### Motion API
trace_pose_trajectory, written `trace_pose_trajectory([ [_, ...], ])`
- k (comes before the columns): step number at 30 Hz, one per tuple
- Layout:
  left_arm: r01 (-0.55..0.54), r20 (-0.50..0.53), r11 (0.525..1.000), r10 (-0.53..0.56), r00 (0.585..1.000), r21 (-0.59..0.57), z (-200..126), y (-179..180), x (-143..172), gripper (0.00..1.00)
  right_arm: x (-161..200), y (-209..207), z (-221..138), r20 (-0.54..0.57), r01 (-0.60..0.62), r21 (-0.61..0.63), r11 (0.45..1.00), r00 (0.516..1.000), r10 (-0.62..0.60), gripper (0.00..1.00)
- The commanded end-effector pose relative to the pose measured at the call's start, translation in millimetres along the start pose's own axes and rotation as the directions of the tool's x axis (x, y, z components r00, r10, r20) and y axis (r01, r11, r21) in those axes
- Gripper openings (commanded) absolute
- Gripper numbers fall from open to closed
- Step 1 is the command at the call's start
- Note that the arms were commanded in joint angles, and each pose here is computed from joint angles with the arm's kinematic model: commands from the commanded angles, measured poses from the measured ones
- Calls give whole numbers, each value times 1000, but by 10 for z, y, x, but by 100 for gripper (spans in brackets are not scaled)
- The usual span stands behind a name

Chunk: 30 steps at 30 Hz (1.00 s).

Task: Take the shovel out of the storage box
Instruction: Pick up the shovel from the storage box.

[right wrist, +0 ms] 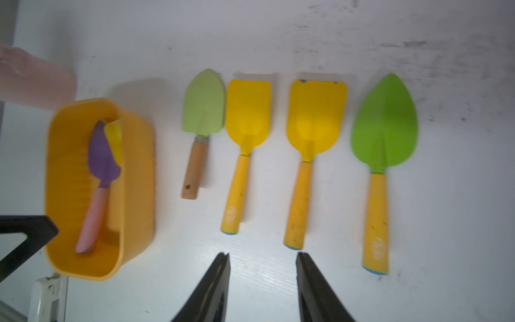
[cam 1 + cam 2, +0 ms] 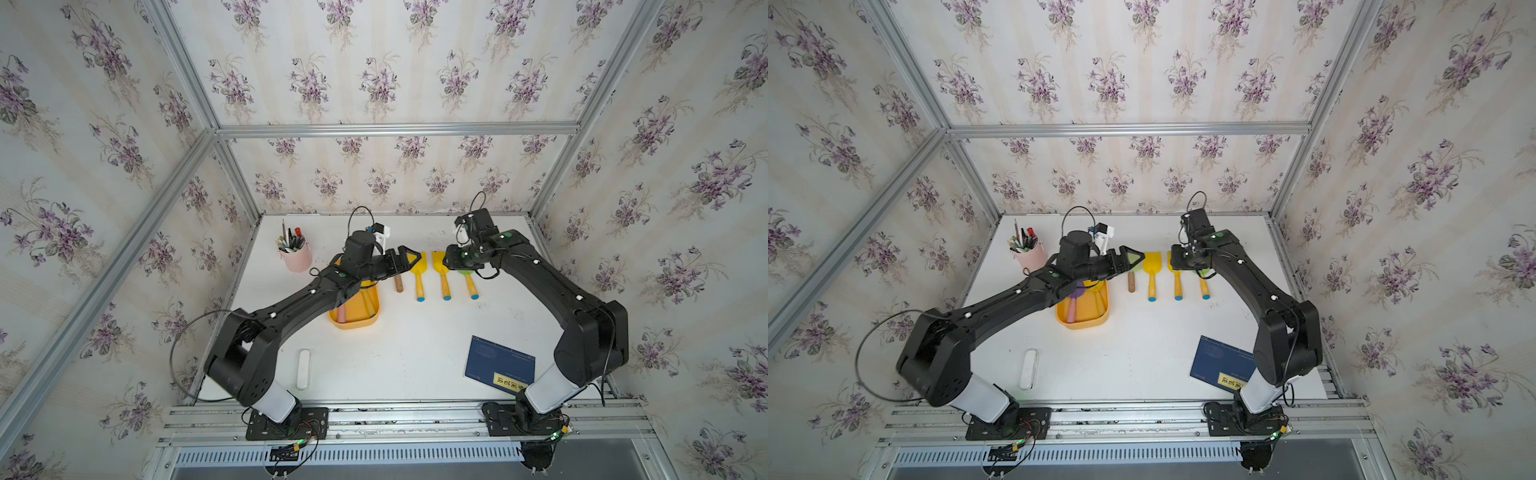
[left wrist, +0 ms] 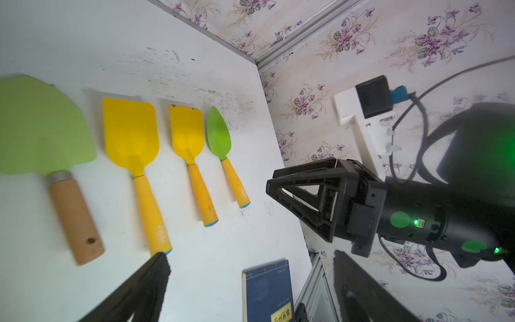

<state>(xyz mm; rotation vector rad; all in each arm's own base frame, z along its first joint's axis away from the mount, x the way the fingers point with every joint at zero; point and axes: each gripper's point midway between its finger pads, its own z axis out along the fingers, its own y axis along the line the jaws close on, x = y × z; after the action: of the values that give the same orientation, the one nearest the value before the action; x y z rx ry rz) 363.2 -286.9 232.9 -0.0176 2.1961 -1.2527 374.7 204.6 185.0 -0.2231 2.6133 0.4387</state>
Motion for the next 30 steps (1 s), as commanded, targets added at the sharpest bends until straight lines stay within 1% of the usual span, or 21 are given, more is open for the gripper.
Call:
trace_pose_trajectory([
  [1,-19,-66,998,15,998,-68,-520,247,156,90,35,631,19,1,30,-63,998,1000,-30,43],
  [3,22,-39,996,-26,999,-90,-864,441,141,89,65,1045,78,-1,79,-99,992,997,-79,43],
  [6,69,13,990,-68,998,-123,-1286,670,140,89,155,1516,253,-27,138,-125,983,989,-142,43],
  [8,91,40,984,-86,995,-153,-1481,806,175,89,241,1753,400,-54,168,-133,977,983,-176,43],
  [10,114,63,980,-105,992,-161,-1591,911,215,88,334,1965,577,-82,190,-146,971,976,-204,43],
  [15,192,63,974,-186,981,-118,-1591,1163,308,86,486,2217,927,-149,224,-130,966,959,-242,43],
  [18,203,87,970,-192,977,-134,-1628,1284,318,86,562,2246,1103,-176,227,-111,968,954,-244,43],
  [21,200,82,967,-189,979,-158,-1623,1368,351,86,656,2209,1295,-208,217,-96,971,950,-233,44],
  [25,214,82,965,-203,976,-151,-1570,1457,395,87,781,2126,1507,-249,216,-66,974,942,-226,44],
  [30,222,72,964,-213,974,-147,-1524,1518,424,87,824,2034,1623,-261,215,-19,977,942,-212,45],
])
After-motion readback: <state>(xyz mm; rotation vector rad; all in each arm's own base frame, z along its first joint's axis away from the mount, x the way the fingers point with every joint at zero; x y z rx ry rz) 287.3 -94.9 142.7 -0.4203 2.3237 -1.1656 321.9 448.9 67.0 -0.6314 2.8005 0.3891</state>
